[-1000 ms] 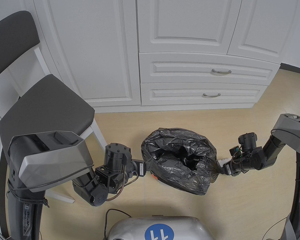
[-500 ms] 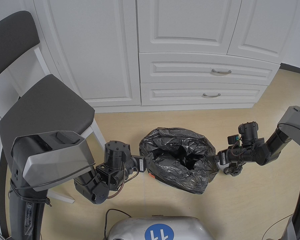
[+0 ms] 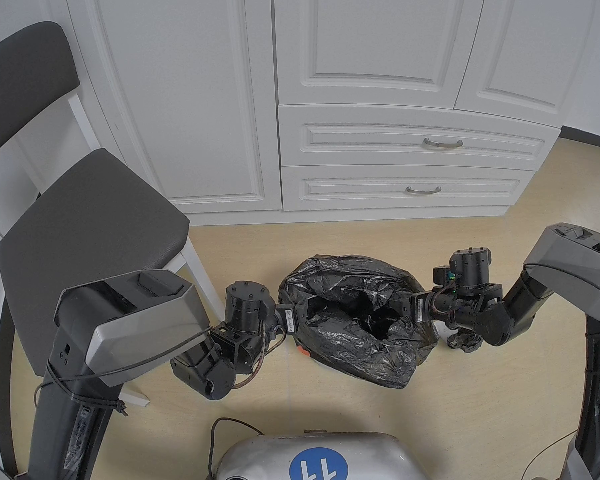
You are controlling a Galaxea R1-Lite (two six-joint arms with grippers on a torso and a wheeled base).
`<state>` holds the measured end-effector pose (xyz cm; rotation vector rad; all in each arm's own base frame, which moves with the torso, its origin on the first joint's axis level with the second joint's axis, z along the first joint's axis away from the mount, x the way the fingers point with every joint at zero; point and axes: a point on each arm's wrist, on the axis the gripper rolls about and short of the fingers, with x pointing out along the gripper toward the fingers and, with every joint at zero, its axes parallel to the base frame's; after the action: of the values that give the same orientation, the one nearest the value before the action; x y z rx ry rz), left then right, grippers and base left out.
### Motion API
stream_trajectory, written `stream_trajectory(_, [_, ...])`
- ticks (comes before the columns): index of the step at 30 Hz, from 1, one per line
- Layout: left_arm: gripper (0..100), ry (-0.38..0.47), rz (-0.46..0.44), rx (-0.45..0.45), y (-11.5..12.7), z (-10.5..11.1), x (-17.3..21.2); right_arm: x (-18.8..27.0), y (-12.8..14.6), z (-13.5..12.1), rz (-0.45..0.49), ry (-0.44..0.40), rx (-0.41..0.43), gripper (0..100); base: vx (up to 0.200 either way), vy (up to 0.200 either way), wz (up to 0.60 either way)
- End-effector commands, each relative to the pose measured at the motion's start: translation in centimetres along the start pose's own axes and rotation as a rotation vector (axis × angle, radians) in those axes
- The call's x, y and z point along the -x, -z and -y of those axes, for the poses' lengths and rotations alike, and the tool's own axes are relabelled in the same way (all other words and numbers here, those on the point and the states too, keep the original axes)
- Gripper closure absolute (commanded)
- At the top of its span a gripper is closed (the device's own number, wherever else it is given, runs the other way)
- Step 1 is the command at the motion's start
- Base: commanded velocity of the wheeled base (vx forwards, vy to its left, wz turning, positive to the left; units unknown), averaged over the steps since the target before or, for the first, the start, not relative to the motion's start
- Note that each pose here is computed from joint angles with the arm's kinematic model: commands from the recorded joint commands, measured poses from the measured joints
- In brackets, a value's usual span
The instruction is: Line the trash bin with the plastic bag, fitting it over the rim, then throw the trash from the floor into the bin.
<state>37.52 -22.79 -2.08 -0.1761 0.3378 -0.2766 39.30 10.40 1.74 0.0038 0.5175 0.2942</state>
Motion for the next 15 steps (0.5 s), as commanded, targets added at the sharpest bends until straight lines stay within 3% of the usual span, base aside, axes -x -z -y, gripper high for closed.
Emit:
stream_trajectory(1, [0,-0.058,-0.07,-0.02,0.2,-1.3,0.0,-0.4,0.9,-1.8,-0.023,-0.005,0.022,0,0.0,0.0,0.0])
stream_trajectory(4, [0,-0.08,-0.078,-0.027,-0.4,-2.1,0.2,-0.4,0.9,-1.9,-0.02,0.002,0.023,0,0.0,0.0,0.0])
stream_trajectory(7, [0,-0.136,-0.097,-0.054,-2.0,-4.4,0.9,0.2,0.2,-2.2,-0.002,-0.001,0.026,0,0.0,0.0,0.0])
stream_trajectory(15, [0,-0.159,-0.124,-0.125,-2.3,-5.7,1.8,1.3,0.0,-4.7,0.06,-0.054,0.059,0,0.0,0.0,0.0])
